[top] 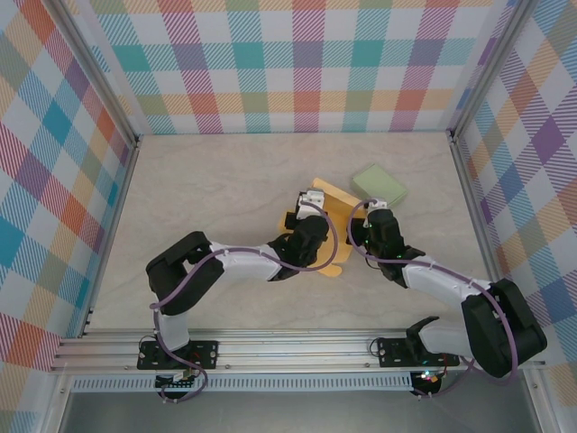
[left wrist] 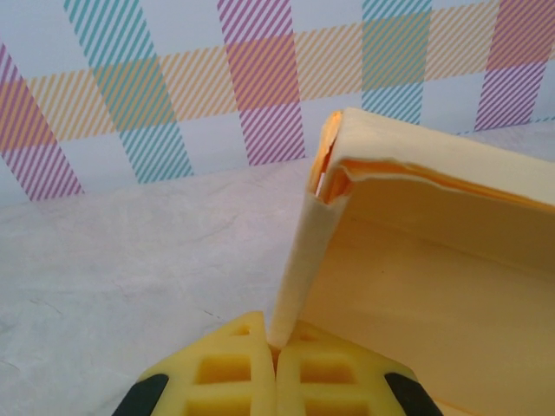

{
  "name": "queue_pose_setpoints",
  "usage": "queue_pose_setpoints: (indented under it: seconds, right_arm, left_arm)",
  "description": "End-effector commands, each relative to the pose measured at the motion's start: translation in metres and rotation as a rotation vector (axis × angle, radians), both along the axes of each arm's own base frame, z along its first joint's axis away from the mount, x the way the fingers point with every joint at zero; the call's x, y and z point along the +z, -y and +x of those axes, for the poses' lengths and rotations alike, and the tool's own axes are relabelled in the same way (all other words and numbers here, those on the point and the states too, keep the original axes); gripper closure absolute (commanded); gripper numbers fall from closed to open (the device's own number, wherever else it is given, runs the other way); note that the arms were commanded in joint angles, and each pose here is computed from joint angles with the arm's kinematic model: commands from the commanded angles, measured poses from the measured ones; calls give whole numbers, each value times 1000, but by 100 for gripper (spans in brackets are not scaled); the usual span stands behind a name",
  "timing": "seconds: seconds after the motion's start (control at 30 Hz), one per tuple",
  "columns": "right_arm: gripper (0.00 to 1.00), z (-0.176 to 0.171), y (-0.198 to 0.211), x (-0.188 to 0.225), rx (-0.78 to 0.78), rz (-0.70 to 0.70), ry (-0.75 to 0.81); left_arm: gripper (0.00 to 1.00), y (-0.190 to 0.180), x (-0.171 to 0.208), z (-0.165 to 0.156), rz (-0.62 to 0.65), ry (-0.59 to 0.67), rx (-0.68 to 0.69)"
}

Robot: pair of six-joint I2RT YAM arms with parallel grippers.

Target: Fold the paper box

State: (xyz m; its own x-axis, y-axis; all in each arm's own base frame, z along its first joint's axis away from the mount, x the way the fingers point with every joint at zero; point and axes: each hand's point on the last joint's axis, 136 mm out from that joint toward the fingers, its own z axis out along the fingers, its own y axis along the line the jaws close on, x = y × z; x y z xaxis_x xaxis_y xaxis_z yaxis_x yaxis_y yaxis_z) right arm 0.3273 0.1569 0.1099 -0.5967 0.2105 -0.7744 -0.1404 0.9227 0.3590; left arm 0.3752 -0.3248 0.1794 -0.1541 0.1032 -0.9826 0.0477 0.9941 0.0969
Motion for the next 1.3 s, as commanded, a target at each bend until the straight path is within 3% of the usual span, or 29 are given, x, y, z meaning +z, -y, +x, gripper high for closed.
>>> queue_pose_setpoints:
  seconds: [0.0, 0.07, 0.13, 0.27, 0.4, 0.47, 0.5, 0.57, 0.6, 0.83, 0.93, 1.07, 1.17, 1.27]
  right_arm:
    - [100, -12, -20, -6, 105, 4, -43]
    - [100, -12, -19, -7, 97, -2, -49]
    - [100, -11, -18, -7, 91, -7, -52]
    - [100, -12, -19, -8, 94, -7, -57]
    - [100, -12, -19, -8, 94, -9, -57]
    - [100, -11, -19, -8, 93, -11, -55]
    - [100, -12, -18, -8, 93, -14, -55]
    - [100, -11, -18, -8, 90, -15, -55]
    - [100, -11, -18, -8, 89, -16, -54]
    - [100, -11, -17, -9, 82, -14, -54]
    - [100, -11, -19, -11, 82, -9, -61]
    - [100, -11, -23, -16, 88, -18, -73]
    - [100, -10, -24, -17, 80, -23, -100]
    - [100, -9, -21, -17, 57, -44, -150]
  left_arm:
    - [100, 1, 17, 17, -164, 20, -40]
    - [99, 25, 11, 11, -128, 10, -198]
    - [93, 33, 6, 5, -100, 11, -262]
    - [87, 35, 2, 1, -45, 23, -296]
    - [75, 38, 6, 1, 15, 45, -309]
    - [75, 36, 8, 4, 36, 52, -290]
    - [77, 36, 10, 5, 43, 58, -286]
    - [95, 35, 12, 5, 51, 61, -283]
    - [99, 34, 11, 5, 52, 61, -281]
    - [100, 3, 18, 12, 1, 87, -79]
    - [88, -19, 25, 16, -71, 105, 79]
    - [86, -29, 27, 18, -147, 88, 159]
    - [83, -9, 25, 19, -132, 45, 30]
    - [67, 6, 19, 9, -129, -39, -95]
